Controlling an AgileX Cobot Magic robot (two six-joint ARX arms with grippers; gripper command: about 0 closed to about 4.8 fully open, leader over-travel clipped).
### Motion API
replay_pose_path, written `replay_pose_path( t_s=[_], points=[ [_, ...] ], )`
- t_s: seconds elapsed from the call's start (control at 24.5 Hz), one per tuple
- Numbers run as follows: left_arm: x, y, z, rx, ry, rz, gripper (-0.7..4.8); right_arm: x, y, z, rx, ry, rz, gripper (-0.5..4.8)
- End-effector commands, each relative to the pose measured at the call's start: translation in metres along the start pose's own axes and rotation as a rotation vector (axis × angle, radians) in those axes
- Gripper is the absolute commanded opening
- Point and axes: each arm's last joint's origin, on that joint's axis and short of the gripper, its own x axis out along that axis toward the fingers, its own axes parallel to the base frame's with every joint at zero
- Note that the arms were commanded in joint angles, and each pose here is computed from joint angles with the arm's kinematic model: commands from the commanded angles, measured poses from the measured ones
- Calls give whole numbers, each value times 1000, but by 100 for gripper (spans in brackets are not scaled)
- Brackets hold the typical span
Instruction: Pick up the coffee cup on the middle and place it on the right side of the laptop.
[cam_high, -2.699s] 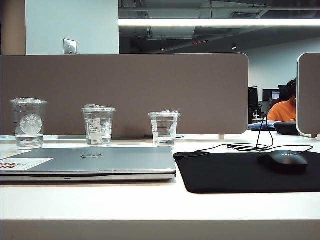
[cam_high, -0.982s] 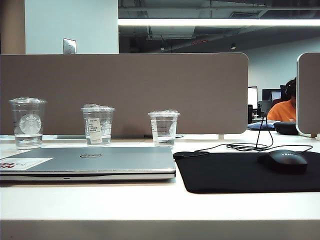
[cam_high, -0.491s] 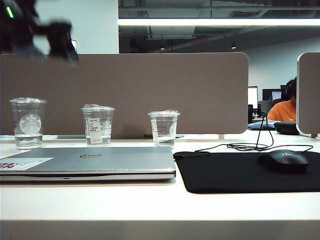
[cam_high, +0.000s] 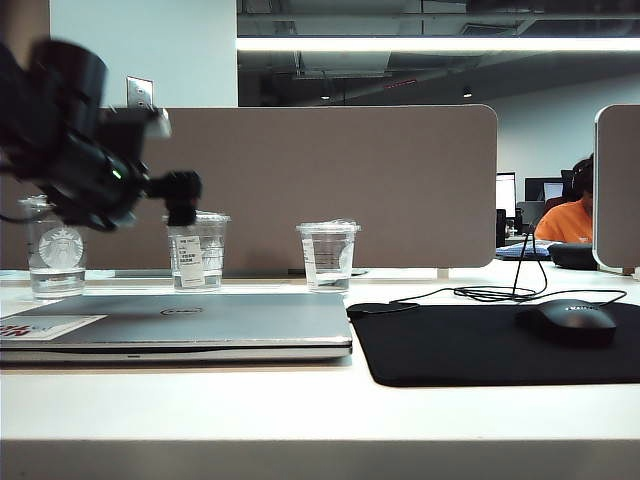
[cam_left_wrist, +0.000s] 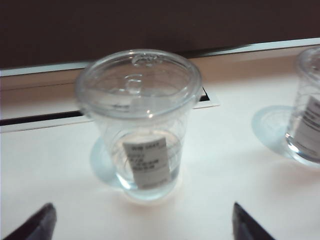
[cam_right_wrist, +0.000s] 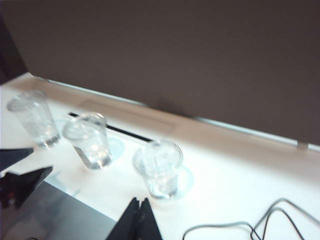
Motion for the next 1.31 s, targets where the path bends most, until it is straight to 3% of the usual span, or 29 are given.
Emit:
replay_pose_path(
  t_s=[0.04, 0.37, 0.53, 0.82, 1.19, 1.31],
  points=[
    [21, 0, 1, -13, -25, 23, 479, 7, -3, -2, -6, 0, -5, -5],
    [79, -2, -2, -52, -28, 45, 479, 30, -13, -22, -12, 72, -8, -5],
    [103, 6, -6, -56, -16, 89, 479, 35, -15, -26, -32, 75, -8, -5],
    [114, 20, -6, -106, -31, 87, 479, 36, -17, -27, -31, 77, -12, -5],
    [113, 18, -1, -101, -82, 27, 470, 36, -17, -27, -33, 83, -28, -5],
    [113, 18, -1, -101, -82, 27, 336, 36, -17, -27, -34, 83, -31, -5]
  ],
)
